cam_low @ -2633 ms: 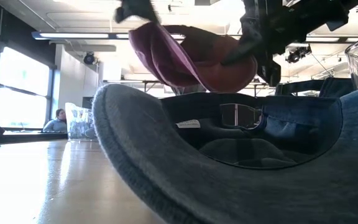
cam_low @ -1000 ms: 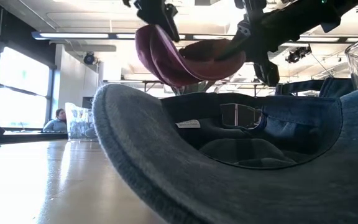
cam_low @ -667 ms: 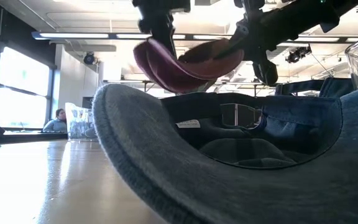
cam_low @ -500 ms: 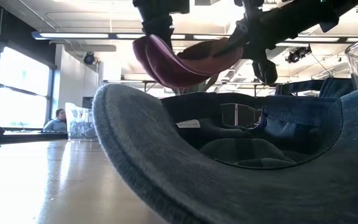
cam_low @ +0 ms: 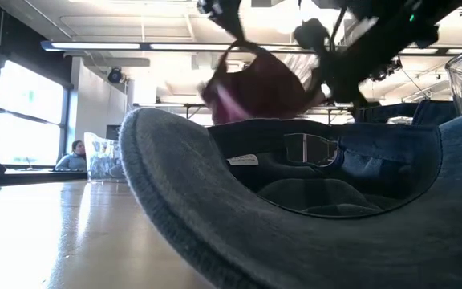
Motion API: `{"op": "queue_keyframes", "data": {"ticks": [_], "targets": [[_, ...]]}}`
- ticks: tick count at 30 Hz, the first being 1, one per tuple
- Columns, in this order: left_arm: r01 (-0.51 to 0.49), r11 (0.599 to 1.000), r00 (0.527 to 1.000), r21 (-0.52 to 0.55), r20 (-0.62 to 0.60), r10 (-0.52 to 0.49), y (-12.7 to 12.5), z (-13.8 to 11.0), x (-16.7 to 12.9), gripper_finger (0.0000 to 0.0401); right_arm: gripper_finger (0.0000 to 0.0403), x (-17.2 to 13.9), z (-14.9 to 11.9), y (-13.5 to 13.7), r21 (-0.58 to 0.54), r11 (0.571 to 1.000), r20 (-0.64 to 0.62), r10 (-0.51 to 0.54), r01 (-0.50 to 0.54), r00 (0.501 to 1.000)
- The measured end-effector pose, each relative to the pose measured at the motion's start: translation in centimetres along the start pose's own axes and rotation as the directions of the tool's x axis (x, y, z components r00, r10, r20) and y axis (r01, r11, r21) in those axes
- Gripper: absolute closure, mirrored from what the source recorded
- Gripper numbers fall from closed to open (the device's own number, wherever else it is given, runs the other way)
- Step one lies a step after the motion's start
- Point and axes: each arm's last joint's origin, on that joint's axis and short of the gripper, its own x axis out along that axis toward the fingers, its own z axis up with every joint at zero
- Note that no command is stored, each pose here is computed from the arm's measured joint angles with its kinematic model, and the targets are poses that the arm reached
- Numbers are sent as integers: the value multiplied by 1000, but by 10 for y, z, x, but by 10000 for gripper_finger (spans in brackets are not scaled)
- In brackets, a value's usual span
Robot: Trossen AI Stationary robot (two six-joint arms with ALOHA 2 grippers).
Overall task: Pick & Place hat
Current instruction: Put the top red cap into the bottom transparent bin
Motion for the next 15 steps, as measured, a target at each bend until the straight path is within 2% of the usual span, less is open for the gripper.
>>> {"op": "queue_keyframes", "data": {"ticks": [4, 9, 11, 15], "targets": [[88, 993, 995, -72, 46, -85, -4, 4, 2, 395, 389, 18, 7, -15, 18, 994, -4, -110, 110, 994], [106, 992, 993, -72, -38, -109, -27, -3, 33, 399, 380, 33, 8, -26, 42, 985, -21, -167, 168, 986], [107, 992, 992, -69, -52, -111, -36, -4, 46, 399, 356, 33, 7, -29, 32, 981, -29, -192, 193, 981], [119, 991, 989, -55, -86, -123, -49, -9, 63, 400, 283, 28, 6, -32, -19, 973, -85, -232, 231, 969]]}}
